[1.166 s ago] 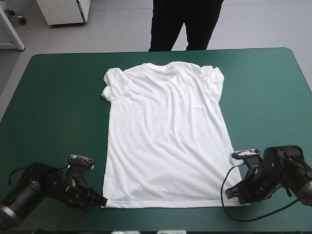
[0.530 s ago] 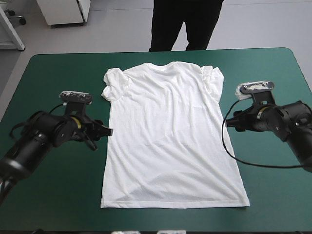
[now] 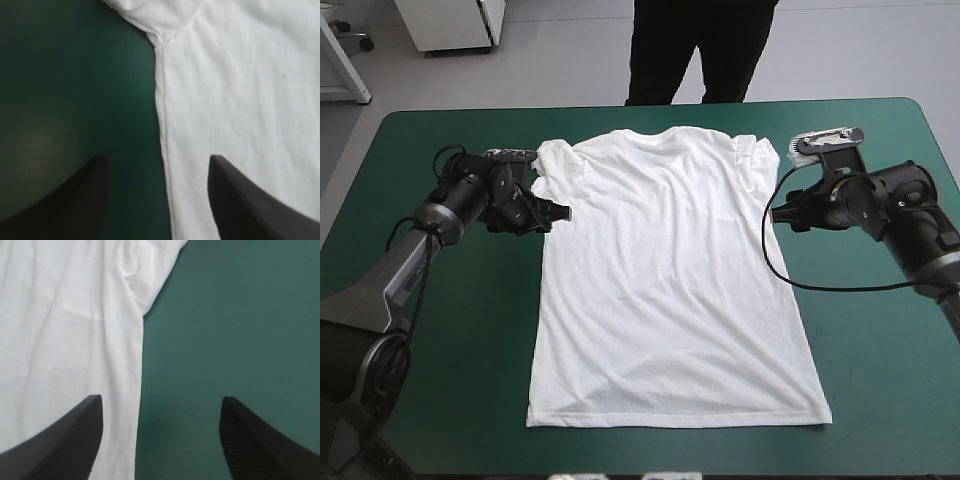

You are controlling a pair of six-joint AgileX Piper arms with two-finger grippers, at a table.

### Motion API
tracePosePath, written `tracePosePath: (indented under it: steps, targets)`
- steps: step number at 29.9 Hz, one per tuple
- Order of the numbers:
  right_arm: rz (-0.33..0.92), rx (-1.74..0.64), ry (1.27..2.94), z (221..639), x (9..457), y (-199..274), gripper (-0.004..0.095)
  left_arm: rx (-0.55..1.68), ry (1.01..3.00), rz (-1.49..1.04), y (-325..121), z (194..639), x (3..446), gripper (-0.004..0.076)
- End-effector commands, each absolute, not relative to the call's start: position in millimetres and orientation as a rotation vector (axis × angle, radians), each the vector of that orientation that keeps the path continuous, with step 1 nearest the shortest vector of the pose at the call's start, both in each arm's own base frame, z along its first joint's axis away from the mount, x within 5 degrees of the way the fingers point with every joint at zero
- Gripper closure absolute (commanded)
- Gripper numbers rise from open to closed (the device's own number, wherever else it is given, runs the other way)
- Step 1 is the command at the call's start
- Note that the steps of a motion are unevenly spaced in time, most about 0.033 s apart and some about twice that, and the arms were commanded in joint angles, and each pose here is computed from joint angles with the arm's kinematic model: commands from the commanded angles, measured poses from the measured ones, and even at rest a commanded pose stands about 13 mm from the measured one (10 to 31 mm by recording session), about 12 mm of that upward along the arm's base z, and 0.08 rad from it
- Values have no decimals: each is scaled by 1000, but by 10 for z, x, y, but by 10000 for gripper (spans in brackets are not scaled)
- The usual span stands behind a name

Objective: Fold the cloth

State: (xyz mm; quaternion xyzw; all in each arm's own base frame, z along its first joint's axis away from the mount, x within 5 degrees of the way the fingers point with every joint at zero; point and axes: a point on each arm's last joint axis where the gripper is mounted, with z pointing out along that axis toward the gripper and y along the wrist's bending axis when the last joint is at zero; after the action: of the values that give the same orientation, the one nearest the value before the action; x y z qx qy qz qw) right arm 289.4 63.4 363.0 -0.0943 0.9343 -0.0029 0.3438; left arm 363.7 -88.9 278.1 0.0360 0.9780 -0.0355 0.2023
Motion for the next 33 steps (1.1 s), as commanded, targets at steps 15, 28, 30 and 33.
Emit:
tracePosePath:
  steps: [15,28,30,33]
  targets:
    - [-33,-271,2383,3601,3090,658,277,114,2792,-135,-929,2462,3890,293]
    - [-33,-344,2488,3041,3498,783,276,122,2840,-153,-1024,2218,3951,710]
    - [-32,-346,2506,2954,3562,801,277,129,2840,-153,-1034,2204,3955,730]
    - [-36,-354,2537,2809,3653,824,277,128,2834,-154,-1036,2200,3963,733]
